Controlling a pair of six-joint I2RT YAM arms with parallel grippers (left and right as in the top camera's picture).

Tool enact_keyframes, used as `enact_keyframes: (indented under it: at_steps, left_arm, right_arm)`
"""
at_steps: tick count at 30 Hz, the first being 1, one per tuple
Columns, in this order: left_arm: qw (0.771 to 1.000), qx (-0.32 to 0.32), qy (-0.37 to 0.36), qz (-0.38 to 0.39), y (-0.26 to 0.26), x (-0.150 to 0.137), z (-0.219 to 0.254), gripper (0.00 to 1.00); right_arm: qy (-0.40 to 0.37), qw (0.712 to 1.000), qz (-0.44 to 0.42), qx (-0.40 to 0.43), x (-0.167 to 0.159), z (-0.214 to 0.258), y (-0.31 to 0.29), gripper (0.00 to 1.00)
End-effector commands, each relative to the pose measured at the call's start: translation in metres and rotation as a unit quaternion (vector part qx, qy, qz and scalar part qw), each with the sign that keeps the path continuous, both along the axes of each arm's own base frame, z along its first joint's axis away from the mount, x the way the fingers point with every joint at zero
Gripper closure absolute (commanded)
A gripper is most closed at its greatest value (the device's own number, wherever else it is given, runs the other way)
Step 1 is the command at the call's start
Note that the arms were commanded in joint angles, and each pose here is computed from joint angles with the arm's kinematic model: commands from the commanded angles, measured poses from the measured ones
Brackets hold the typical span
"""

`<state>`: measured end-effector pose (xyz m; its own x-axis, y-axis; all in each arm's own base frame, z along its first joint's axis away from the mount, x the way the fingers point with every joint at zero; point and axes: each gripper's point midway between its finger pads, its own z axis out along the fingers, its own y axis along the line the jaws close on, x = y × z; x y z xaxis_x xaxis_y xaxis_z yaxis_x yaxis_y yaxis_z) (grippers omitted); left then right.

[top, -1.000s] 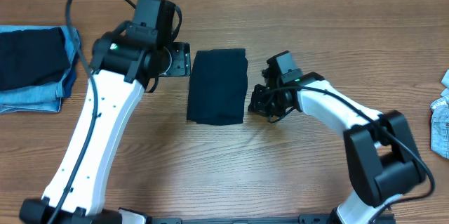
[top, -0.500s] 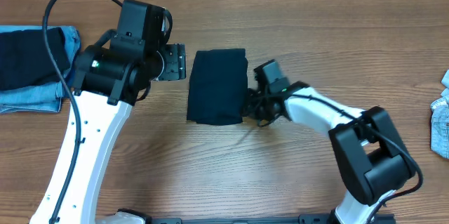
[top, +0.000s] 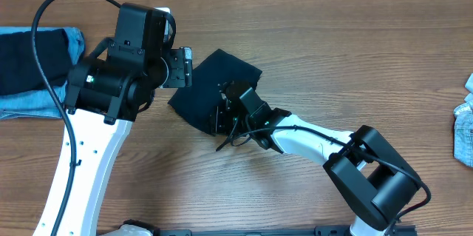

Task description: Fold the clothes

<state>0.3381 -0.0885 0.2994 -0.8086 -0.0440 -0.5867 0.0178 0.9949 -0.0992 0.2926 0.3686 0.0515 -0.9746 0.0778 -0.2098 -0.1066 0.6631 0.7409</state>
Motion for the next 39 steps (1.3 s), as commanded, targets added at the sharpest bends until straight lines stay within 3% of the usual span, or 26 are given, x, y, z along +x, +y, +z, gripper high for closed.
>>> enact_keyframes:
  at_steps: [1,8,16,23,27,39]
  left_arm:
    - [1.0,-0.004,-0.019,-0.003,0.003,-0.002,0.015,0.27]
    - [1.0,-0.003,-0.016,-0.003,0.003,-0.002,0.013,0.24]
    - [0.998,-0.026,0.042,0.05,0.002,-0.002,-0.013,0.3]
    - [0.981,-0.006,0.188,0.046,-0.026,-0.016,-0.116,0.34]
    - [0.969,-0.055,0.241,0.018,-0.049,-0.029,-0.163,0.34]
    - [0.949,-0.077,0.306,0.017,-0.051,-0.065,-0.221,0.31]
  right_arm:
    - [-0.01,1.0,-0.012,0.002,0.023,0.008,-0.014,0.96]
    - [-0.053,0.997,0.052,0.009,0.06,0.027,-0.066,0.96]
    - [-0.09,0.995,-0.016,-0.04,0.115,0.03,-0.133,0.96]
    - [-0.138,0.985,-0.066,-0.076,0.146,0.027,-0.151,0.96]
    - [-0.15,0.982,-0.078,-0.08,0.158,0.018,-0.155,0.94]
    - [-0.151,0.985,-0.075,-0.038,0.179,-0.014,-0.16,0.91]
